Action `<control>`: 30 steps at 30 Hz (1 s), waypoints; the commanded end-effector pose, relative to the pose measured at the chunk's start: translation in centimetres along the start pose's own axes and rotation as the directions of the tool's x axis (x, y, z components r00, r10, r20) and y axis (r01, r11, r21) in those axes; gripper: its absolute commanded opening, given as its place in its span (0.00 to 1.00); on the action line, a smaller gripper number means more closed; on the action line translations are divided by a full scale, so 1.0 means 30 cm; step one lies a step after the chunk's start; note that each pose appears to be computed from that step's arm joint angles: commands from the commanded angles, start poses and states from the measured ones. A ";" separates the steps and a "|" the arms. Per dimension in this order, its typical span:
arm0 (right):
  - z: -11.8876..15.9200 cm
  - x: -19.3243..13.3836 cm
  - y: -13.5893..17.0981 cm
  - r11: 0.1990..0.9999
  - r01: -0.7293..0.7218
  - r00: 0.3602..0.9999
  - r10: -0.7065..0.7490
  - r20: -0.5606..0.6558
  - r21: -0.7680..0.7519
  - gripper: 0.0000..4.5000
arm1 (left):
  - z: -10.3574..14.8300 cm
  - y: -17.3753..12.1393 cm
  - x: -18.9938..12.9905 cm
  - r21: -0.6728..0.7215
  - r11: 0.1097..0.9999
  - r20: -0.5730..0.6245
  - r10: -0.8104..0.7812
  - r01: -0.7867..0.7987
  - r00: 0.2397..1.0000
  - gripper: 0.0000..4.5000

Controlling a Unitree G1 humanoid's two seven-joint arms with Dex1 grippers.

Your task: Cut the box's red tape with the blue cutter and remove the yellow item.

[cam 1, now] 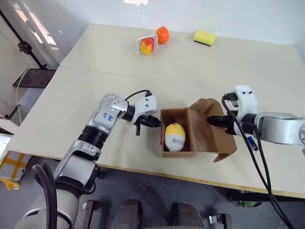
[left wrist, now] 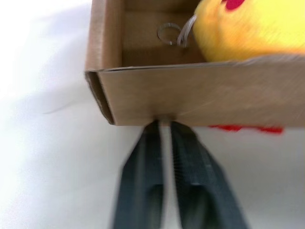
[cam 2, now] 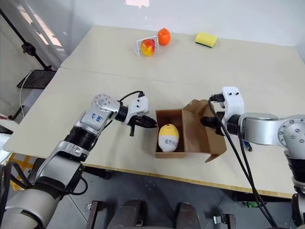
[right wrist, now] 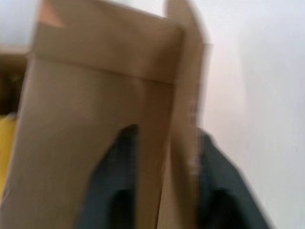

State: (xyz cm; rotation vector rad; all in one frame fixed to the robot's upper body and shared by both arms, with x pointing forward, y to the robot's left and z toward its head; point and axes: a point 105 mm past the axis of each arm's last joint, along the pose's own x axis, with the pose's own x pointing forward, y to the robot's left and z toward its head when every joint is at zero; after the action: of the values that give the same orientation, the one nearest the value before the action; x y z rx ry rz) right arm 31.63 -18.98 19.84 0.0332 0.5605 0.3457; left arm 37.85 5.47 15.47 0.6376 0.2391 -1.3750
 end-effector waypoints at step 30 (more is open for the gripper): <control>0.086 -0.352 -0.041 0.878 -0.095 0.962 0.202 0.183 -0.470 1.00 | 0.173 -0.094 0.096 0.292 0.915 -0.207 -0.223 0.278 0.953 0.95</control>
State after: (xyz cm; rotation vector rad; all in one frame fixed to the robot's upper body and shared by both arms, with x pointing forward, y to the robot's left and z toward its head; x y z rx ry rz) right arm 25.36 -23.56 26.27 -0.3144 0.2954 0.6284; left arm 34.21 0.15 17.46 0.9763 0.2359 -1.6479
